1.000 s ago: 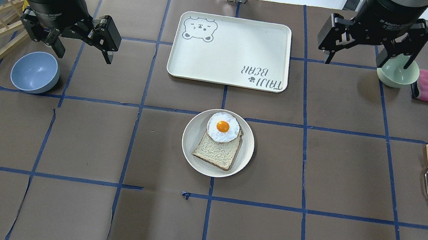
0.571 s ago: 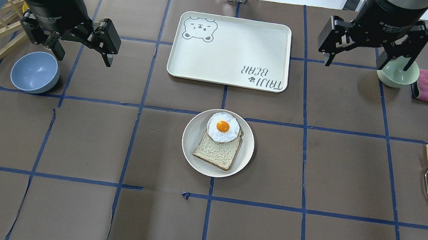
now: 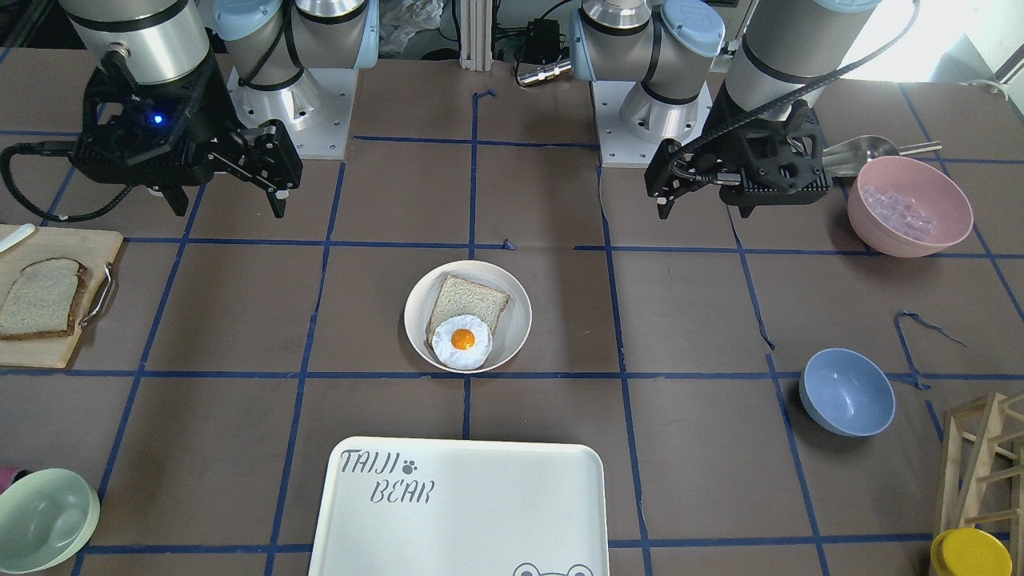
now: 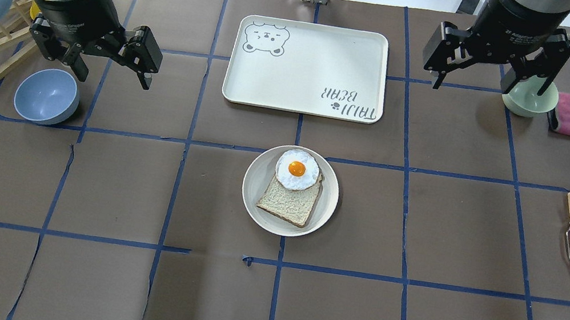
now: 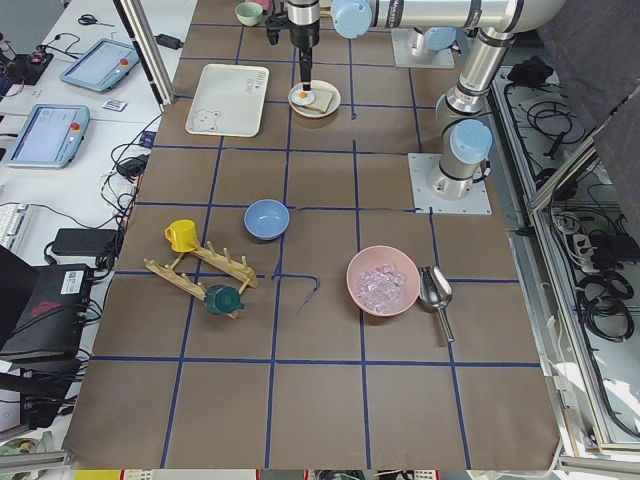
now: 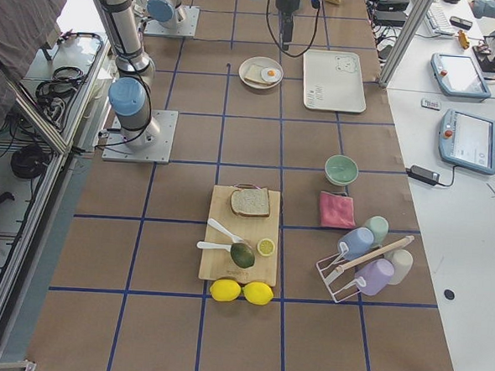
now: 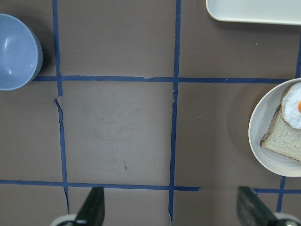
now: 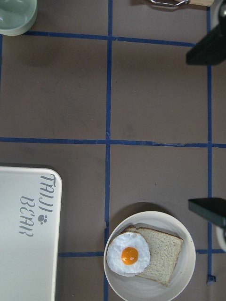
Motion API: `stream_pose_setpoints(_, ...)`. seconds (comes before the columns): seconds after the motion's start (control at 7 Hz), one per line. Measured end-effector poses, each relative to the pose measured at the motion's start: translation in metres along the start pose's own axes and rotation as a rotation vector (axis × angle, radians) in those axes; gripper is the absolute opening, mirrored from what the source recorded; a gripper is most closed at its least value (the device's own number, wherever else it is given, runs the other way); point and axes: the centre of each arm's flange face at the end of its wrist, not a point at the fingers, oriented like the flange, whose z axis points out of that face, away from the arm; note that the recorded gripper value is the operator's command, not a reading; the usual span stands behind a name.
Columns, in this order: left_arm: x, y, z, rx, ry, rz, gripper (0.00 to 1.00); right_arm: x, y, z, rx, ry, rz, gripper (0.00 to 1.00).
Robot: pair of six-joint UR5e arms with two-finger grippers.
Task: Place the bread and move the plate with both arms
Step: 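Move the right gripper down to the bread slice on the wooden board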
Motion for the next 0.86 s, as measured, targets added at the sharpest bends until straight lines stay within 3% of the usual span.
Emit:
stream_pose_setpoints(0.29, 0.000, 0.000, 0.000, -0.001, -0.001, 0.000, 1.00, 0.033, -0.008, 0.013, -0.043, 0.008, 0.023, 1.00)
stream_pose_setpoints(0.86, -0.001, 0.001, 0.001, -0.004, -0.007, 0.000, 1.00, 0.217, -0.005, 0.047, -0.124, 0.029, 0.063, 1.00)
